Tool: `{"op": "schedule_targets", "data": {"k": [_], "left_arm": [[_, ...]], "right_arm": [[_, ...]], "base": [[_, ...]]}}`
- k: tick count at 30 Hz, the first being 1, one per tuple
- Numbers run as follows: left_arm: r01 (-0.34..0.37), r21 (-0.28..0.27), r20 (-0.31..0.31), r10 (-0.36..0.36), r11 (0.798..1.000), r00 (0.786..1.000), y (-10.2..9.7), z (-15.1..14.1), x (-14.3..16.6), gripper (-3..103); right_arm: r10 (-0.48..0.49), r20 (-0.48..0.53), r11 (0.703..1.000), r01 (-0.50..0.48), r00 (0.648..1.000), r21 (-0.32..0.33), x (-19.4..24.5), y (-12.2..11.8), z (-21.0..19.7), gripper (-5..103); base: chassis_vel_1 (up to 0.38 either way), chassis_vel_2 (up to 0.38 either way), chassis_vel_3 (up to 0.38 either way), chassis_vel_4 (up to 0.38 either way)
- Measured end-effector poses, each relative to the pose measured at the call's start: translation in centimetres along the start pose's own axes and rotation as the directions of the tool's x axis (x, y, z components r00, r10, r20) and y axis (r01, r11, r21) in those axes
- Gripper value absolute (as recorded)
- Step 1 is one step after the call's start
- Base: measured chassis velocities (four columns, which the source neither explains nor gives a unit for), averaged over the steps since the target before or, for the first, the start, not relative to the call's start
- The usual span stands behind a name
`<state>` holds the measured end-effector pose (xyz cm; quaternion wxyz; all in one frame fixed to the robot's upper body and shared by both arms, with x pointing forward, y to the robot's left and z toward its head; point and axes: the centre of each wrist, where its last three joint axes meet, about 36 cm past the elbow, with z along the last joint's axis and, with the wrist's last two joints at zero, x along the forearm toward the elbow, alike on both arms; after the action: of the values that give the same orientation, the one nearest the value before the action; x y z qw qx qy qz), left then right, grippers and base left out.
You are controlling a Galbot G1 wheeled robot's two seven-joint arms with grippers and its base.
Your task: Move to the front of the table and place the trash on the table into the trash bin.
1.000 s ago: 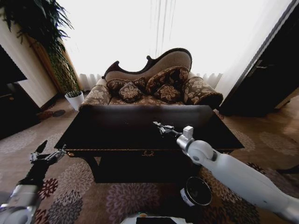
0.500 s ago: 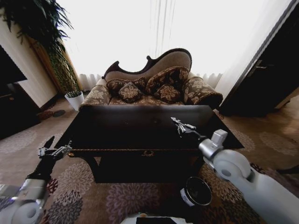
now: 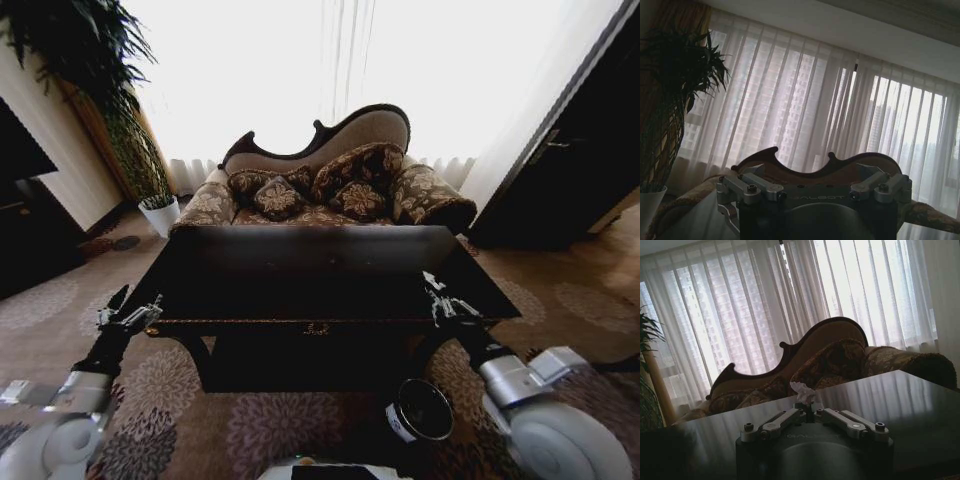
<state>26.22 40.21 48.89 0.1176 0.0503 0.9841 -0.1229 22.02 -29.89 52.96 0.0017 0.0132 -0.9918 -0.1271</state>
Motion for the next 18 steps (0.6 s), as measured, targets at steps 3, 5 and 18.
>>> {"op": "schedule_targets", "data": {"k": [3, 5, 18], "left_arm": [[0.005, 0.007, 0.002, -0.005, 1.000, 1.000, 0.4, 0.3, -0.2, 100], [0.016, 0.011, 0.004, -0.016, 1.000, 1.000, 0.9, 0.7, -0.3, 100], [0.053, 0.011, 0.065, -0.053, 0.999, 0.996, 2.1, -1.3, 0.5, 100]], "right_arm": [[0.041, 0.022, 0.999, -0.042, 0.999, 0.011, 0.9, 0.2, 0.9, 2], [0.055, 0.051, 0.998, -0.057, 0.997, 0.040, 1.5, 0.4, 1.5, 2], [0.052, 0.064, 0.990, -0.060, 0.997, 0.131, 2.5, -0.8, 7.1, 2]], "base": [[0.000, 0.000, 0.000, 0.000], [0.000, 0.000, 0.000, 0.000], [0.000, 0.000, 0.000, 0.000]]}}
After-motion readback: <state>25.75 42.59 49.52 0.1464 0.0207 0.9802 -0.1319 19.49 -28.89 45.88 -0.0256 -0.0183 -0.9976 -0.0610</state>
